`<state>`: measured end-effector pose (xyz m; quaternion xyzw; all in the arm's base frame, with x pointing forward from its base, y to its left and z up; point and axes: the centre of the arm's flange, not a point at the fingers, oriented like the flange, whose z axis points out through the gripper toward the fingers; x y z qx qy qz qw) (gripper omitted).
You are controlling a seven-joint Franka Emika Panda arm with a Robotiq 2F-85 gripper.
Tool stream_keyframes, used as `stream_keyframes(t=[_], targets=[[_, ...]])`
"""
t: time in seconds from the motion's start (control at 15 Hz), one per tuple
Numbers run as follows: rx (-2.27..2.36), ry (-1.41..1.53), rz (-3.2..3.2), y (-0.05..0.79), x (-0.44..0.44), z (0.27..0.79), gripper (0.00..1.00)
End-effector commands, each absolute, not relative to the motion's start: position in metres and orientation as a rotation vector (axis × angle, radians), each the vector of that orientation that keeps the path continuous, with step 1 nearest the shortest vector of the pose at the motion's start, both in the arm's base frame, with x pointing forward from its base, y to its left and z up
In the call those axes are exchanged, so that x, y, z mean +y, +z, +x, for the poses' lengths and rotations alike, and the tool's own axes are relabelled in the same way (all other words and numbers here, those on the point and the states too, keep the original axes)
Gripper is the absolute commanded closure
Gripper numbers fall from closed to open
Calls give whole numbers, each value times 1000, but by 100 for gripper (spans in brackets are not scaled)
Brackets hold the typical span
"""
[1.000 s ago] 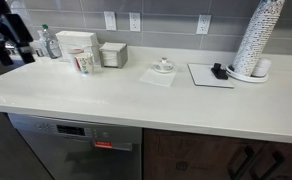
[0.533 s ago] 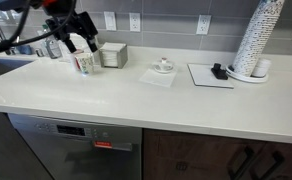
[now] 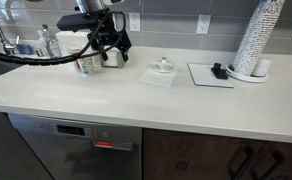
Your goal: Slide the white paper towel and everything on it forward then turn it ninety degrees clockwise
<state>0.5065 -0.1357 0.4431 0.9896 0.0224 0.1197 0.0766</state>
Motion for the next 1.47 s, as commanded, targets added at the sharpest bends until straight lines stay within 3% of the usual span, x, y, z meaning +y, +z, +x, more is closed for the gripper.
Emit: stream_keyframes(t=[0.0,0.27,1.07,1.13,1.27,1.4], targets=[[66,358,2966,443,-136,509,0],[63,364,2967,444,-136,509,0],[-24,612,2980,407,-204,609,1],[-27,631,2961,400,-210,615,25],[-46,668,2944,386,-220,628,29],[-71,711,2933,373,-228,639,47]])
